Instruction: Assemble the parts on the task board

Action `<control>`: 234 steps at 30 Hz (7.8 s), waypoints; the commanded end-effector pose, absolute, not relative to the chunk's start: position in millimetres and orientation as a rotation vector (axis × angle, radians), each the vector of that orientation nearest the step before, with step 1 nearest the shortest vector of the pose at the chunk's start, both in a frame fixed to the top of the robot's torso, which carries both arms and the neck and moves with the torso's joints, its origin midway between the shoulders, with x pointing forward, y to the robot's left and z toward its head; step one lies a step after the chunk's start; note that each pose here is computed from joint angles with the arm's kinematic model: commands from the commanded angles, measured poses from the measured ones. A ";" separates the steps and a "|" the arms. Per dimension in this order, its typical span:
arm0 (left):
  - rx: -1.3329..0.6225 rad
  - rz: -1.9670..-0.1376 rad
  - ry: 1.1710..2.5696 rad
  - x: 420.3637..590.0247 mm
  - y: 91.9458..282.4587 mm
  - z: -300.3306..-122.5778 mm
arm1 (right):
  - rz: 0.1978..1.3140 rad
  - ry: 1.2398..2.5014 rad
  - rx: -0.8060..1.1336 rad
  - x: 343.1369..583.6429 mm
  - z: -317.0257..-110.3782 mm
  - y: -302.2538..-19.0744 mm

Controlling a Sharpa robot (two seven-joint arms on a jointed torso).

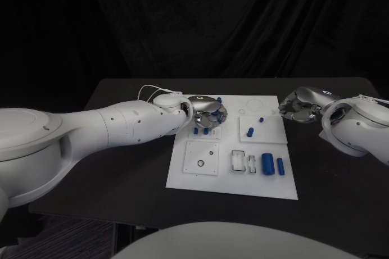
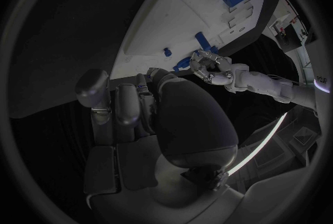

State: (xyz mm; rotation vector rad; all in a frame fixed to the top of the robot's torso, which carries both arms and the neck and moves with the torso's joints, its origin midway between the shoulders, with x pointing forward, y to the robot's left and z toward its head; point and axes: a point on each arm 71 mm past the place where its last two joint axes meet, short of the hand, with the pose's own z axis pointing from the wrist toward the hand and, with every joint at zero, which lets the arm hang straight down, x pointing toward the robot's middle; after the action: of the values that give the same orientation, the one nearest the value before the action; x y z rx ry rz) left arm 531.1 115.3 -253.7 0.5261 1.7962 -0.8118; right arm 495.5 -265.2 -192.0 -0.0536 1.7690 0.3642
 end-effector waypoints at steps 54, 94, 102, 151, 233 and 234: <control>0.473 -0.823 1.658 509.2 174.8 -220.0 | 0.347 1.778 -0.033 495.4 -193.5 -271.3; 0.463 -0.796 1.743 515.8 167.8 -247.0 | 0.347 1.787 -0.037 494.9 -193.9 -269.8; 0.462 -0.784 1.769 518.6 165.1 -251.1 | 0.348 1.789 -0.038 494.9 -194.0 -269.2; 0.431 -0.766 1.682 518.7 179.4 -250.1 | 0.353 1.781 -0.038 494.4 -193.6 -269.7; -0.824 -1.895 1.326 437.9 273.9 -267.7 | 0.353 1.771 -0.282 489.3 -237.5 -243.4; -0.824 -1.895 1.326 437.9 273.9 -267.8 | 0.354 1.770 -0.282 489.3 -237.8 -243.3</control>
State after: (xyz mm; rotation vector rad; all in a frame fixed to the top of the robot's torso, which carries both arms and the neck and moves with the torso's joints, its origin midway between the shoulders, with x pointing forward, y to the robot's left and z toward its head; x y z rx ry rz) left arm 439.3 271.9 -285.3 -0.9373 1.5928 -1.7349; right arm 489.5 -242.7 -236.1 -0.2762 1.7642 0.3662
